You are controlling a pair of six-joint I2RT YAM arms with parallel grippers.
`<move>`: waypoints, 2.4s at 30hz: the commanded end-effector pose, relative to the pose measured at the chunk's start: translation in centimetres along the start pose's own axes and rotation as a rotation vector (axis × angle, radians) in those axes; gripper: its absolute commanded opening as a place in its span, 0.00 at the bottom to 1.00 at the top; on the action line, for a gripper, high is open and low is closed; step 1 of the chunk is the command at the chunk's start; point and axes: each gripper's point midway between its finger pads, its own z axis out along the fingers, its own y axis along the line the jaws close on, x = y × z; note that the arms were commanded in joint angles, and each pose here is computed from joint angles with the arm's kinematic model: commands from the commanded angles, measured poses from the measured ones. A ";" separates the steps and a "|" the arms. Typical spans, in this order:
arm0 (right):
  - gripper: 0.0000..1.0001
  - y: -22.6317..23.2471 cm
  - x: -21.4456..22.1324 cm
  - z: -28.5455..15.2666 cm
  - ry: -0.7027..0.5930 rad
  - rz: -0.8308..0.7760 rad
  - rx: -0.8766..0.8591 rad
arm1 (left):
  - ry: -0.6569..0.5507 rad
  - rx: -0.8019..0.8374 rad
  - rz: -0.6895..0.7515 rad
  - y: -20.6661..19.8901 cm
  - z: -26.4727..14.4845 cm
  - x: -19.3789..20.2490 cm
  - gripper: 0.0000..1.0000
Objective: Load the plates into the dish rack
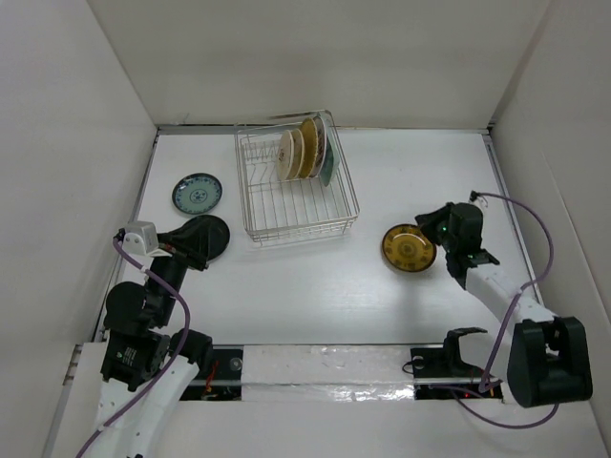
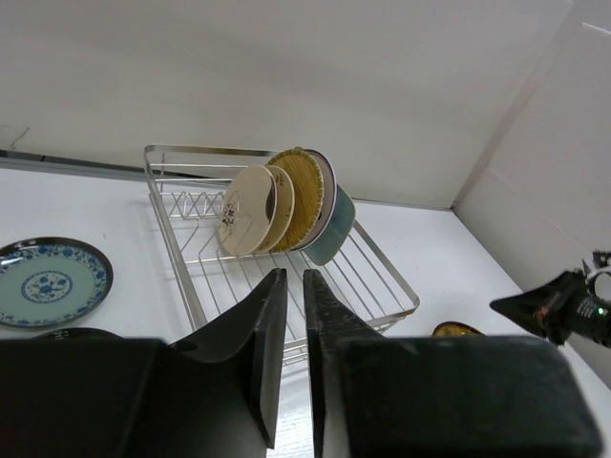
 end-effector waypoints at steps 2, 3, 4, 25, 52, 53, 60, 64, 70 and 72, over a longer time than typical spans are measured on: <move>0.00 -9.0 2.0 -1.5 0.024 0.090 0.252 | -0.033 0.015 0.002 -0.4 0.1 -0.8 0.05; 0.07 -10.0 2.1 -1.8 0.035 0.099 0.274 | -0.032 0.013 0.002 -0.3 0.1 -0.8 0.04; 0.14 -10.7 2.5 -1.9 0.049 0.100 0.291 | -0.037 0.008 0.000 -0.3 0.1 -0.9 0.04; 0.45 -12.1 -0.3 -5.4 -0.050 0.033 0.325 | -0.036 0.021 0.000 -0.5 0.1 -0.9 0.08; 0.00 7.4 -10.2 -6.9 -0.298 -0.231 0.064 | 0.019 0.005 0.004 -0.1 1.2 0.5 0.13; 0.00 9.9 -8.3 -5.7 -0.251 -0.299 0.046 | 0.041 -0.005 0.005 0.1 1.5 1.0 0.13; 0.00 25.7 -7.7 -3.4 -0.355 -0.513 -0.003 | 0.115 -0.142 0.001 2.6 2.9 3.0 0.00; 0.00 30.8 -2.6 2.0 -0.332 -0.645 0.051 | 0.176 -0.199 0.002 3.8 3.9 4.7 0.00; 0.00 37.0 -0.1 4.9 -0.417 -0.687 0.100 | 0.255 -0.214 -0.008 4.3 4.9 6.6 0.00; 0.00 37.3 1.9 6.8 -0.450 -0.742 0.121 | 0.263 -0.219 -0.004 4.5 5.0 6.8 0.00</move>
